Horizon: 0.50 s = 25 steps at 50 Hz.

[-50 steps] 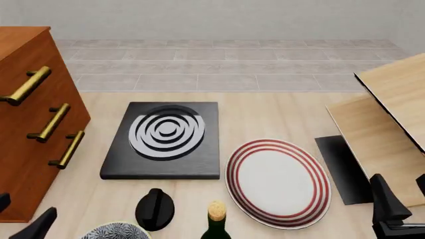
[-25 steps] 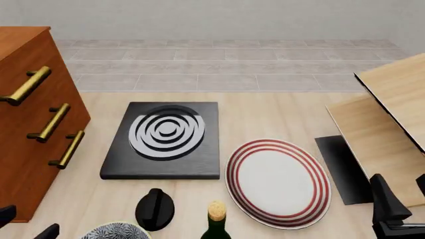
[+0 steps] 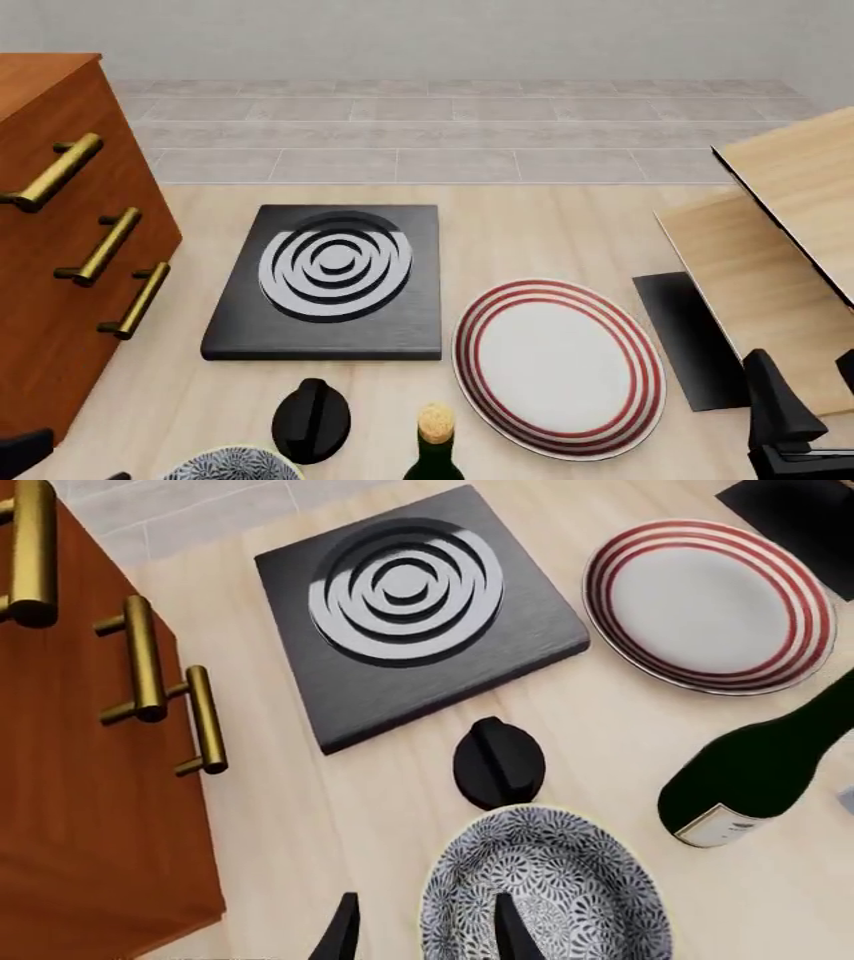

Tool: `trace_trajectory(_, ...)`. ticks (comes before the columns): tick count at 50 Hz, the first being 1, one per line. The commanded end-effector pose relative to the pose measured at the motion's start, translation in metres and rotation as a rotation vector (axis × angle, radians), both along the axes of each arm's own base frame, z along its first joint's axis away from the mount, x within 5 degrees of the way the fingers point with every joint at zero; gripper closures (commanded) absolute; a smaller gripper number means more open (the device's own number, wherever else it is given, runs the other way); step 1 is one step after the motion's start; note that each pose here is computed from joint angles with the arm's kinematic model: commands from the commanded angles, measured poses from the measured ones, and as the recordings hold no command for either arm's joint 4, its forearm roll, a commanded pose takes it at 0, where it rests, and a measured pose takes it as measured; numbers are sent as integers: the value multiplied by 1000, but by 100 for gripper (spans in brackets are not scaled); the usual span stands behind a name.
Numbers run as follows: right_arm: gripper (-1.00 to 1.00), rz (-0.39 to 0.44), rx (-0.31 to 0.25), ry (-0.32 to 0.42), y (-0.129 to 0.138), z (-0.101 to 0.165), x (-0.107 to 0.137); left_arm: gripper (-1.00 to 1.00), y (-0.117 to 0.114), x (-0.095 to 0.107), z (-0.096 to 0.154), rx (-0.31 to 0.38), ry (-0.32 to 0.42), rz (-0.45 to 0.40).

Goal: Put the bowl on the top of the cabinet.

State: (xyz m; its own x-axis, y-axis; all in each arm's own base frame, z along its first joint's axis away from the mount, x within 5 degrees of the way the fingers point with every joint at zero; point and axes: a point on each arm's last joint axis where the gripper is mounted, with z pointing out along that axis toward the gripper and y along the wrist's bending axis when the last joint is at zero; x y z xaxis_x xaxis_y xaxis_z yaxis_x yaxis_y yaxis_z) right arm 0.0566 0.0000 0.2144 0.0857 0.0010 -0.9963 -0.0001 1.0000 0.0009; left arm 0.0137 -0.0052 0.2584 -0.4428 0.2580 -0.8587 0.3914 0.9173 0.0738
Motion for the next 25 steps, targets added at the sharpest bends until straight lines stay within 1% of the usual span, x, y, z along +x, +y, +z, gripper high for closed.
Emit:
trace_trajectory(1,-100,0,0,0,0,0,0,-100,-2,4,-5,-19,62,-5)
trace_trajectory(4,-100,0,0,0,0,0,0,-100,-3,7,-8,-14,66,6)
trace_trajectory(5,-100,0,0,0,0,0,0,-100,-4,8,-10,-18,83,7)
trace_trajectory(8,-100,0,0,0,0,0,0,-100,-4,10,-14,-15,90,15)
trace_trajectory(25,-100,0,0,0,0,0,0,-100,-5,11,-28,9,109,-4)
